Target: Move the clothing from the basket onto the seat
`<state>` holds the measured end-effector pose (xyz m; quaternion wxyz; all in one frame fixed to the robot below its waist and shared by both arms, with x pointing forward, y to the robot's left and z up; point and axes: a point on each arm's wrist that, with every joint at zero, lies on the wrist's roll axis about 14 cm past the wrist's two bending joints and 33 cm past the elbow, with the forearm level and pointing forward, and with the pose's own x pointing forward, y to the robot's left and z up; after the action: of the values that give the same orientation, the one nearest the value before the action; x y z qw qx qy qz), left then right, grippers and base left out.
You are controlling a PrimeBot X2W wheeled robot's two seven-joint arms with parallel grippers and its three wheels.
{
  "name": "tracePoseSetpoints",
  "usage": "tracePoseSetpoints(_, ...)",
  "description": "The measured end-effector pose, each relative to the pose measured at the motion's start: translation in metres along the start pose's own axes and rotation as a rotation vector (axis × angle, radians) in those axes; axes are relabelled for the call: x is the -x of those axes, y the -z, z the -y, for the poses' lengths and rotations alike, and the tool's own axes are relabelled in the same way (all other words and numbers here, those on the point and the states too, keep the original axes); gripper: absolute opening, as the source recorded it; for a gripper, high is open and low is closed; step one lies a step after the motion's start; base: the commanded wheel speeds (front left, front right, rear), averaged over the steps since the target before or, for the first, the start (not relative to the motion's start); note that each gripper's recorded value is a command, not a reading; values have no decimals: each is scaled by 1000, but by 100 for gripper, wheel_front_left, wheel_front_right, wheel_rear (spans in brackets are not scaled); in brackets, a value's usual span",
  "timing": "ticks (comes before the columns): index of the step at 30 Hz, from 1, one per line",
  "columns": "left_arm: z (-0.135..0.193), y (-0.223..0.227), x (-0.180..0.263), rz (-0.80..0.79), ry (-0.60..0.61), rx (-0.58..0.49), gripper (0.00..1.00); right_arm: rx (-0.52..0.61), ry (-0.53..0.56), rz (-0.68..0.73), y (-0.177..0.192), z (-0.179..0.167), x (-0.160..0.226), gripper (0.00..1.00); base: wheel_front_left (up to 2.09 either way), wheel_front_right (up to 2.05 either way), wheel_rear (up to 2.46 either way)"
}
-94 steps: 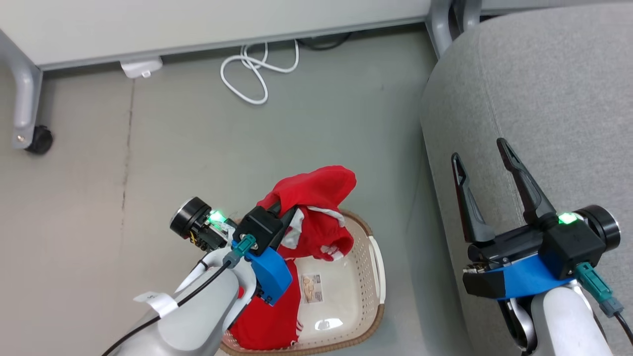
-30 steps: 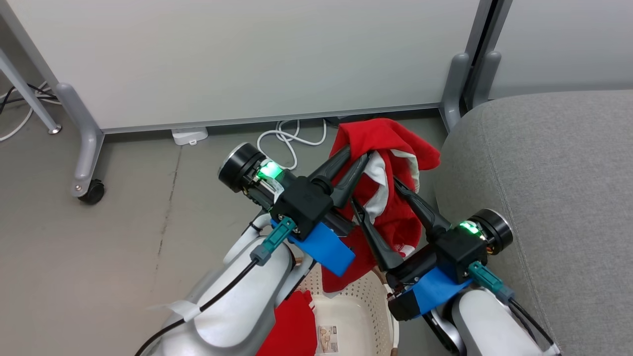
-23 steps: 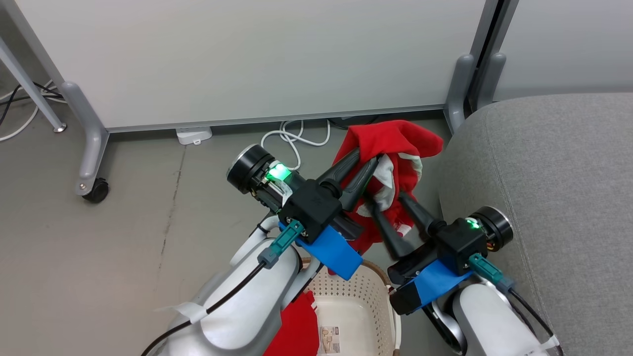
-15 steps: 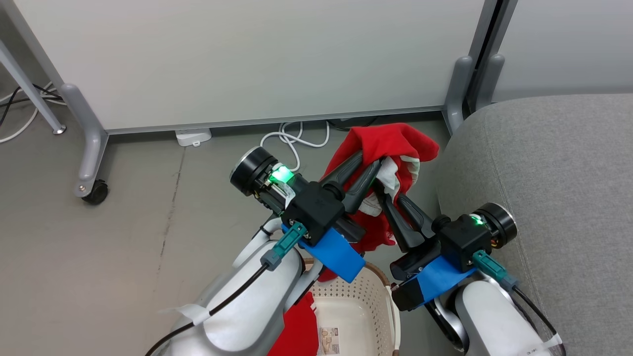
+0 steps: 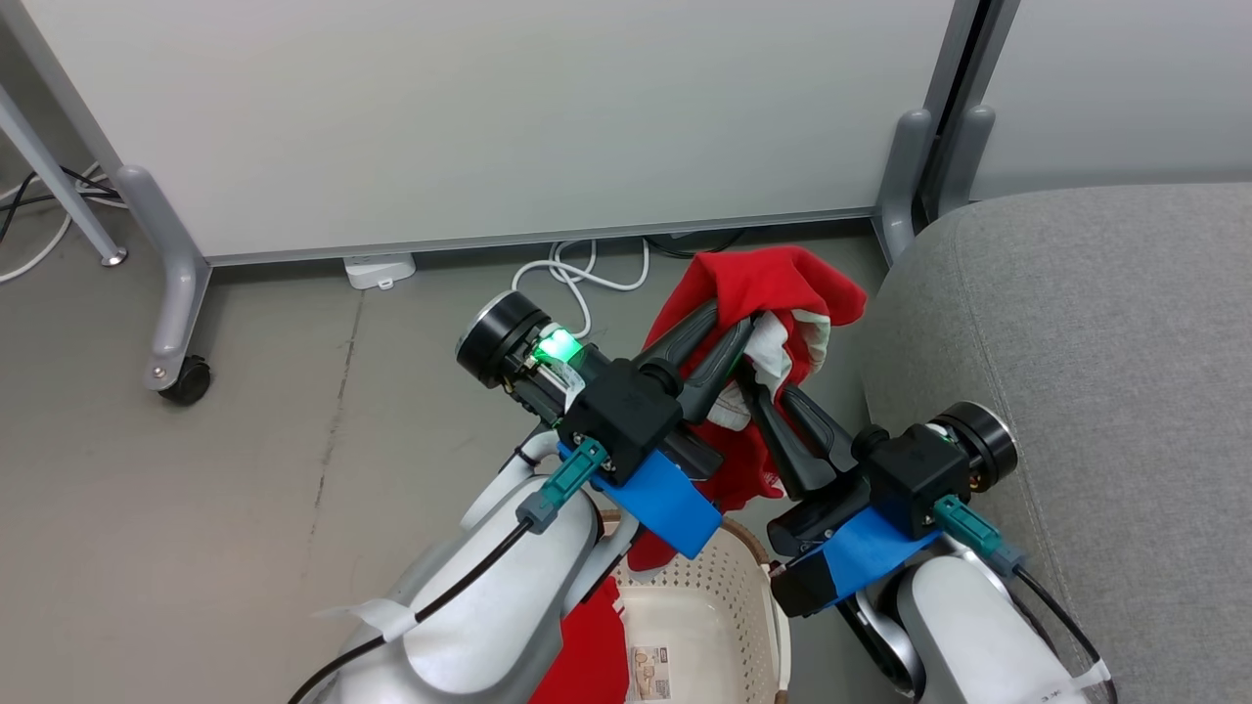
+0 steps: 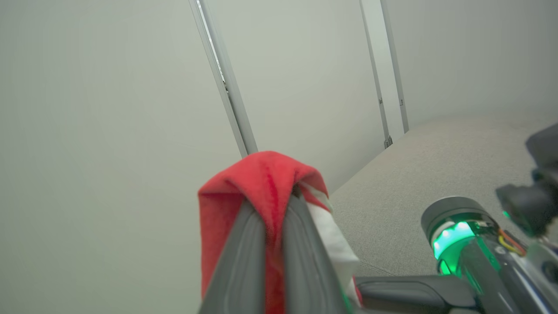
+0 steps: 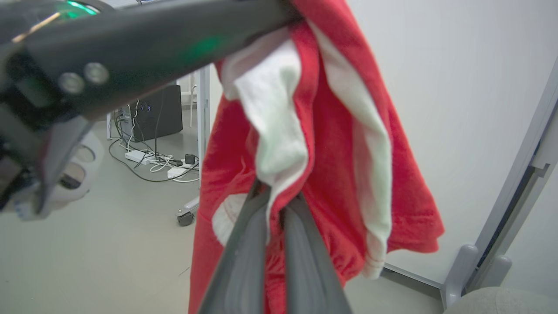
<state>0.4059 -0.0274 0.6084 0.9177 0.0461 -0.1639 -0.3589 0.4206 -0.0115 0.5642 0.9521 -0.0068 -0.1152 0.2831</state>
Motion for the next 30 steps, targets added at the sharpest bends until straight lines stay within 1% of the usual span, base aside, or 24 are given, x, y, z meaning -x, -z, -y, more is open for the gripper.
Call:
tracePoseSetpoints(5,-1,2,0,-5,-3,0,0,-6,-1,1,0,-1,0,0,0,0,0)
tracePoseSetpoints(6,-2,3,1,-8,-6,3,46,-8,0,1,0,0,0,0,0,0,0)
tracePoseSetpoints(7,-2,5,1,-13,-8,7,100,-10,0,2,0,0,0,0,0,0,0)
tracePoseSetpoints(20,1,22,1,-51,6,29,100,-28,35,-15,9,12,-1,0,0,0,0)
tracePoseSetpoints(25,4,28,-4,-52,19,35,100,-18,79,-34,17,28,4,0,0,0,0)
tracePoseSetpoints(30,9,42,-11,-68,50,49,100,3,158,-50,22,55,16,0,0,0,0)
